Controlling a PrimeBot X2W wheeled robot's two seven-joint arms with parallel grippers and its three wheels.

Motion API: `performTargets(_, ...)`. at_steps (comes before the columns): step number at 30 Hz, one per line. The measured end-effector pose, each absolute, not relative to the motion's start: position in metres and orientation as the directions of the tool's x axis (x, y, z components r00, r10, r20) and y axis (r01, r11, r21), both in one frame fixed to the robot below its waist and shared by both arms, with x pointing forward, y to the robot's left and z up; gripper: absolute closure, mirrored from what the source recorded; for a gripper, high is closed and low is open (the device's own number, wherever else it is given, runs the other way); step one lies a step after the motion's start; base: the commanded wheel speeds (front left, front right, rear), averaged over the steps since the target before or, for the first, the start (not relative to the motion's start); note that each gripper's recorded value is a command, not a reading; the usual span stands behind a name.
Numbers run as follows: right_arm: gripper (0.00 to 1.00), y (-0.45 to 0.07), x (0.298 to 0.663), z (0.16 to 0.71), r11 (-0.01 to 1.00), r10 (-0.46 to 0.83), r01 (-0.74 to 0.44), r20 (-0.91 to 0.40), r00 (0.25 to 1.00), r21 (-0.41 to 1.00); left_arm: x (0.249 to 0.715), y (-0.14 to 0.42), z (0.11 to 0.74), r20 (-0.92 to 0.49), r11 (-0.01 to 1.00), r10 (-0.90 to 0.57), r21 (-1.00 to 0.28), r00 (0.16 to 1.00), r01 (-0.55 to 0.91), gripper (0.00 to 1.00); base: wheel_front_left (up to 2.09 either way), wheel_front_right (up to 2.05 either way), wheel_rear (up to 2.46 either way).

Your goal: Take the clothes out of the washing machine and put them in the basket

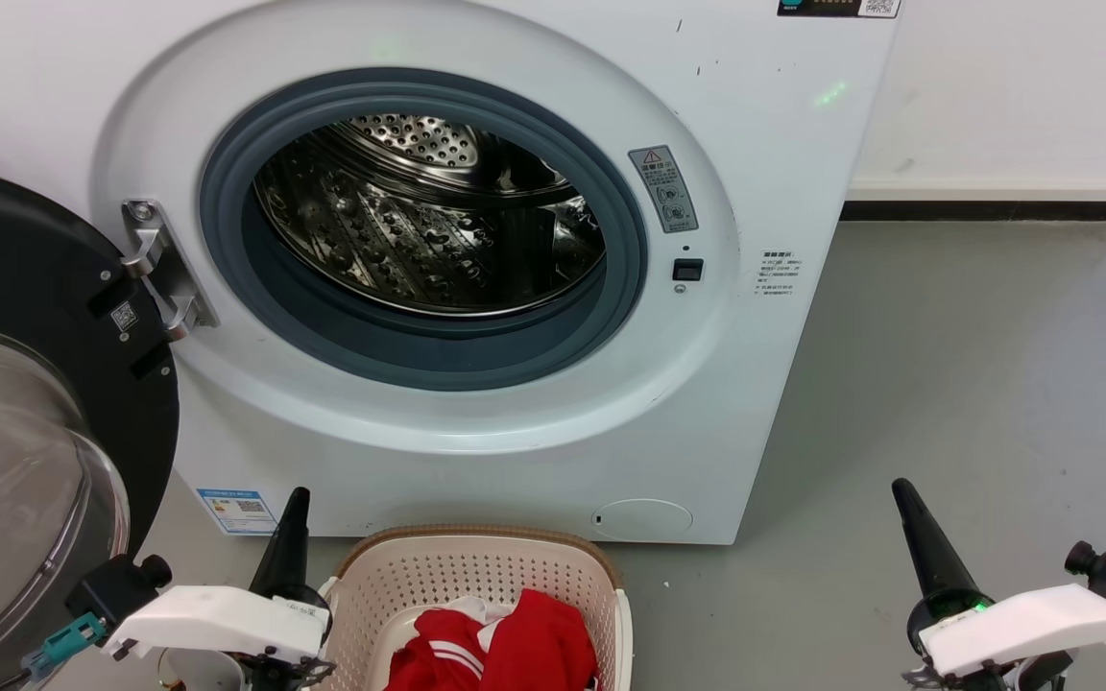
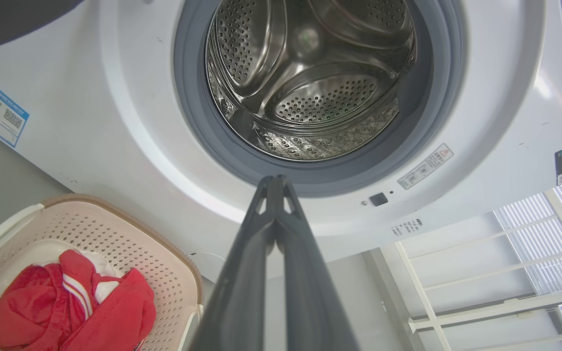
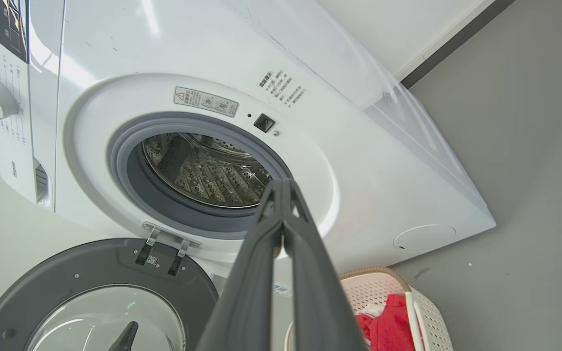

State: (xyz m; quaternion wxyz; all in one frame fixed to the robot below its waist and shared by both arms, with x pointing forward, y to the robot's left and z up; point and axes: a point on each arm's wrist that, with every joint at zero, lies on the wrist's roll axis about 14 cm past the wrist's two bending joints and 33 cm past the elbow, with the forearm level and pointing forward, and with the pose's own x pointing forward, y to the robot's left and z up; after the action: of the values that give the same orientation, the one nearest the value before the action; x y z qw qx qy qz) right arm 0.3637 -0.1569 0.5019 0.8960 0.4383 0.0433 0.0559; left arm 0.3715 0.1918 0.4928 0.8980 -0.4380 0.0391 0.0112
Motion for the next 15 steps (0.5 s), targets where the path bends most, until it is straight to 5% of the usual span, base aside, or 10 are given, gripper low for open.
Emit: performTargets(15, 1.0, -0.168, 0.369, 0.501, 0.473, 0.103, -0.024, -0.029, 0.994, 0.881, 0.374, 0.194, 0.492, -0.079, 0.475, -0.014, -0.878, 0.997, -0.063, 1.0, 0.0, 0.0, 0.0)
